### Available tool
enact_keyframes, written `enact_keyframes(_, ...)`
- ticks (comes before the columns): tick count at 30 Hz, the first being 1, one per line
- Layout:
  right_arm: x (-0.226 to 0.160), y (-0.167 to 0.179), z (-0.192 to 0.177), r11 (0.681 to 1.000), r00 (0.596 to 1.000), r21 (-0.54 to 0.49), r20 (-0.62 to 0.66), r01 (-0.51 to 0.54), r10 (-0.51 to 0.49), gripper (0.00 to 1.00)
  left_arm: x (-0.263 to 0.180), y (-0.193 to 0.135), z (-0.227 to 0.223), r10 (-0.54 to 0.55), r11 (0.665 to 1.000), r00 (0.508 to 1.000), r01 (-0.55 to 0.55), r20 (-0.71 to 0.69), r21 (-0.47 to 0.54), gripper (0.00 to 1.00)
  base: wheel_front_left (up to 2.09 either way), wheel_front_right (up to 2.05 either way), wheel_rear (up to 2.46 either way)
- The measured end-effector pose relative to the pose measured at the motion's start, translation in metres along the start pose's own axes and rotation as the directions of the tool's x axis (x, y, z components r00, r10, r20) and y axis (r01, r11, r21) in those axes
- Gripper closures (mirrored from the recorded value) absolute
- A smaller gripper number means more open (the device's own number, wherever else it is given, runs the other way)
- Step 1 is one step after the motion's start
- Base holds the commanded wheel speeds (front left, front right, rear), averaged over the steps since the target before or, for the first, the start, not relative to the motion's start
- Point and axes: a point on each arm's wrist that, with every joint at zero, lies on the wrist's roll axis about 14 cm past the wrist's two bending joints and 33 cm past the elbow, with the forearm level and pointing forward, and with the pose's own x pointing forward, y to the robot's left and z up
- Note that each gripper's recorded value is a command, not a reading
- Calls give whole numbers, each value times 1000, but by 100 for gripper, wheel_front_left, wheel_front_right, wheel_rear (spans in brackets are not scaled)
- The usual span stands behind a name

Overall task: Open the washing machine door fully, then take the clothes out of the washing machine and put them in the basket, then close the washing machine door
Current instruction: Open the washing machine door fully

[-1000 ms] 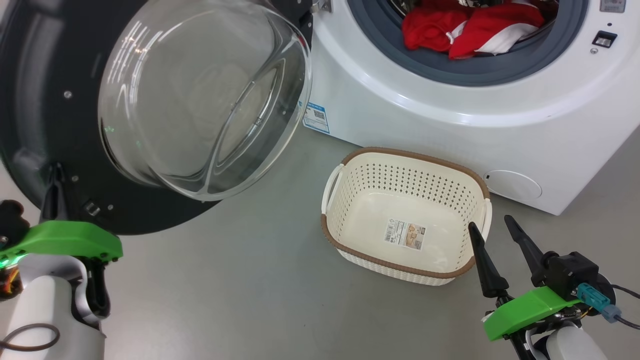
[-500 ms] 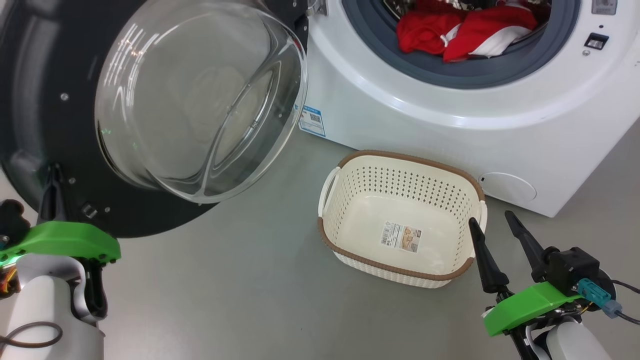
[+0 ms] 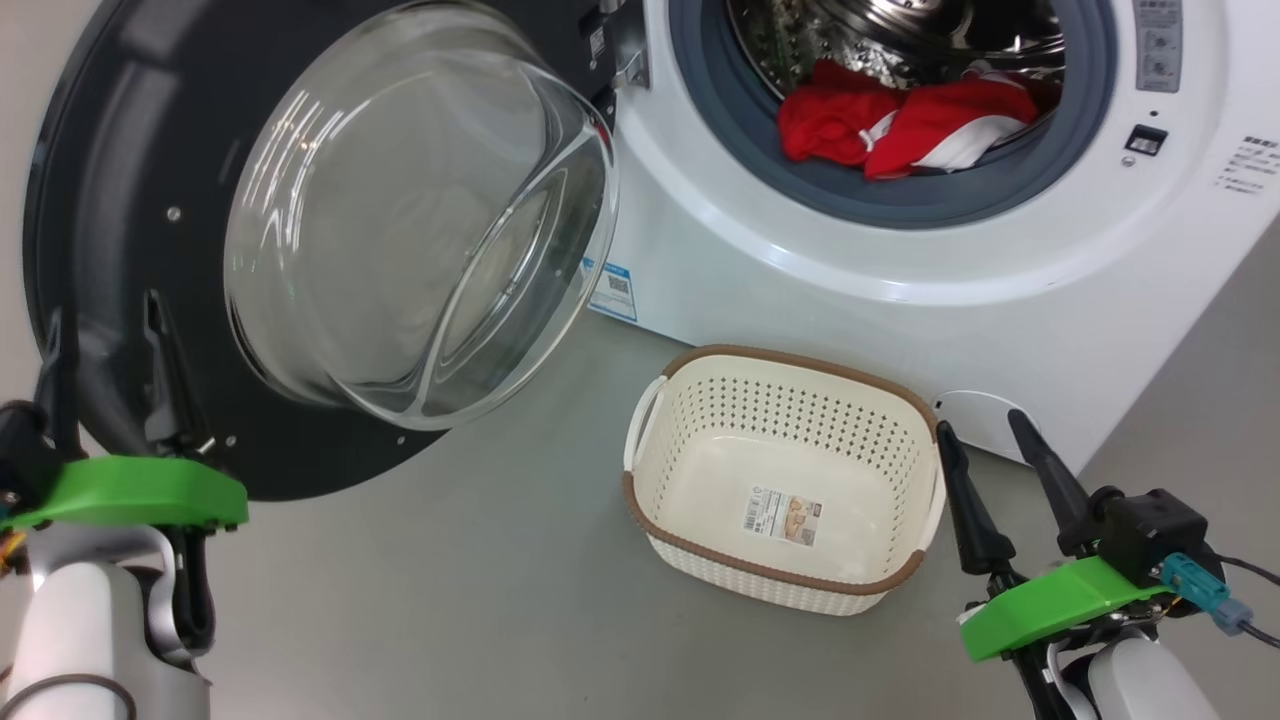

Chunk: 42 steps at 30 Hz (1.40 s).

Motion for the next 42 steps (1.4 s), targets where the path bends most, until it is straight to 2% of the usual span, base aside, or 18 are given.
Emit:
enact_keyframes(3,-2,-2,18,1000,999,-11,52,11,-10,0,4,-16,24,-58,998,995,59,77,-10,0,0,0,0)
enact_keyframes(7,-7,-7,43,999,992,-26,123,29,-25,0,4,-53,51,-177,983,969,183,171,-24,0,0,0,0)
enact_keyframes(8,-7,-7,43,999,992,-26,123,29,-25,0,4,-53,51,-177,983,969,183,171,-24,0,0,0,0)
enact_keyframes(14,-22,-18,74,997,976,-41,210,72,-62,0,-10,-106,35,-327,937,934,340,142,-81,0,0,0,0)
enact_keyframes(20,-46,-39,93,988,956,-49,263,149,-131,0,-23,-165,25,-483,859,867,496,124,-123,0,0,0,0)
enact_keyframes(24,-62,-52,104,978,939,-52,296,200,-176,0,-41,-201,7,-590,788,803,595,79,-162,0,0,0,0)
enact_keyframes(28,-86,-67,112,963,918,-52,320,263,-233,0,-57,-220,-16,-663,733,748,654,17,-191,0,0,0,0)
enact_keyframes(32,-106,-80,117,948,896,-41,339,317,-285,0,-69,-231,-29,-688,703,725,663,-12,-257,0,0,0,0)
enact_keyframes(34,-116,-86,117,938,887,-38,342,344,-311,0,-73,-232,-37,-699,697,715,670,-32,-256,0,0,0,0)
enact_keyframes(42,-156,-107,123,896,837,-26,370,444,-404,0,-80,-228,-52,-694,710,717,664,-68,-236,0,0,0,0)
